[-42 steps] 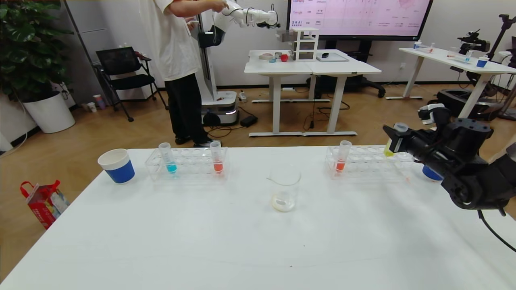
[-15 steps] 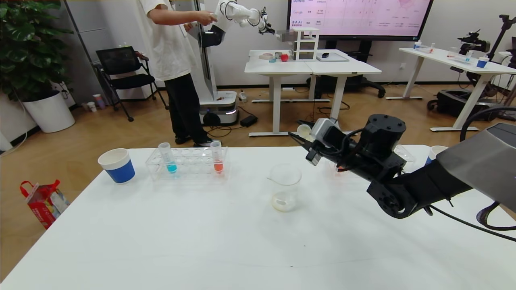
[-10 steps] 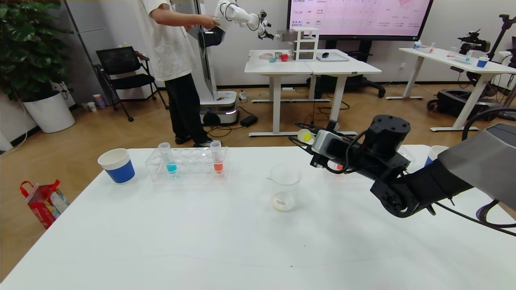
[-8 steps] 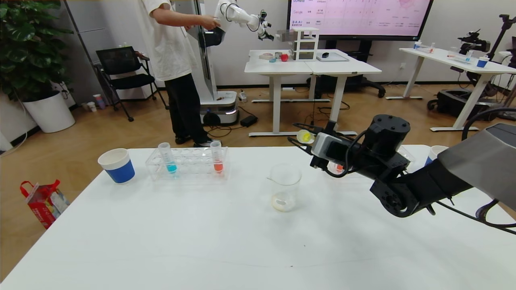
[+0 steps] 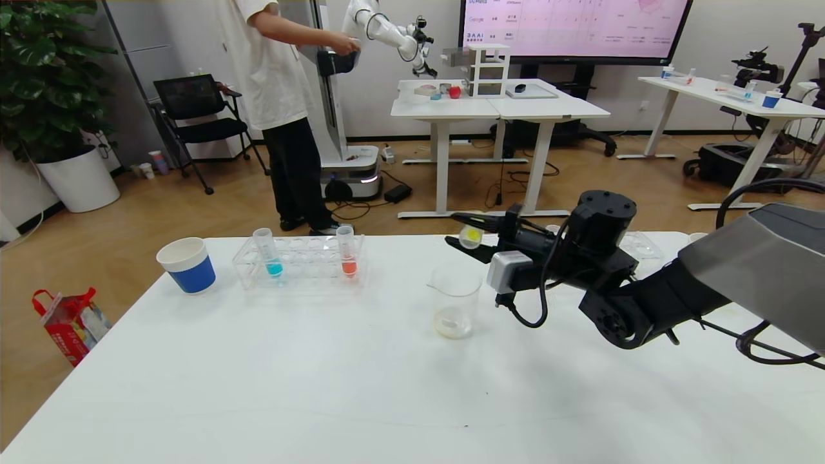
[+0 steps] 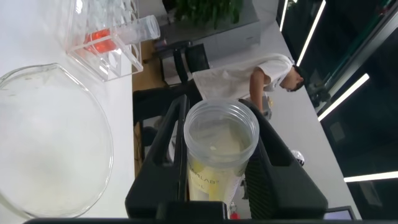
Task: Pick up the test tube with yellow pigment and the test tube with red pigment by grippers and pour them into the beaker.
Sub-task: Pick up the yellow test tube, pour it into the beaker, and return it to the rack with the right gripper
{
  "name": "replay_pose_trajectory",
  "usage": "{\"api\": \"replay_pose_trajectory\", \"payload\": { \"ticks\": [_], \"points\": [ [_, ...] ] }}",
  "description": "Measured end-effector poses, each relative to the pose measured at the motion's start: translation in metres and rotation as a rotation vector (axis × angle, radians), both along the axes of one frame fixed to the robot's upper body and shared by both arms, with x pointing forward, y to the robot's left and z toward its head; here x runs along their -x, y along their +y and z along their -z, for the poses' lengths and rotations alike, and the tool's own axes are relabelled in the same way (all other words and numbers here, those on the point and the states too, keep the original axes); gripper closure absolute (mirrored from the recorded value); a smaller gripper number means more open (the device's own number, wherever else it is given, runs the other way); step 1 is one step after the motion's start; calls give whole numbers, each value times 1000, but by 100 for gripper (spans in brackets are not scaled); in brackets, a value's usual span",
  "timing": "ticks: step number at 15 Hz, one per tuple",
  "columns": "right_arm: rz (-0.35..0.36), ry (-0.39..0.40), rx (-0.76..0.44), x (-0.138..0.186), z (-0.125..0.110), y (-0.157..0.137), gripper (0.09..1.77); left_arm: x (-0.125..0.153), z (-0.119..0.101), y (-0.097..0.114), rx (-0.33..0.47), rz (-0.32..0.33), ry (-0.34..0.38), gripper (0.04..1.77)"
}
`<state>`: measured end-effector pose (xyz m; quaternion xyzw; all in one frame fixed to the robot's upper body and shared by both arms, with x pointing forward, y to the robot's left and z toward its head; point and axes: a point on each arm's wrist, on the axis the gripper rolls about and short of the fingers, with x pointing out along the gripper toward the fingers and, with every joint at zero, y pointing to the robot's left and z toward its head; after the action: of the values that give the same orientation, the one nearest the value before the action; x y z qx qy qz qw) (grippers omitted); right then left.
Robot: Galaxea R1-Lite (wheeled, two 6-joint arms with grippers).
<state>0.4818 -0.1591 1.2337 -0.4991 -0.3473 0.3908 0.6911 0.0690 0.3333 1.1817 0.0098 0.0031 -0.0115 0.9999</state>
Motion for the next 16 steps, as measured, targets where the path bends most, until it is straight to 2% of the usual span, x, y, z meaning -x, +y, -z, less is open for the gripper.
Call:
{"api": "replay_pose_trajectory", "payload": {
  "ticks": [6, 16],
  "points": [
    [-10, -132, 88, -7, 6, -1, 133, 0, 0, 0, 0, 0, 0, 6],
    [-10, -304, 194, -9, 20, 5, 133, 0, 0, 0, 0, -1, 0, 6]
  ]
}}
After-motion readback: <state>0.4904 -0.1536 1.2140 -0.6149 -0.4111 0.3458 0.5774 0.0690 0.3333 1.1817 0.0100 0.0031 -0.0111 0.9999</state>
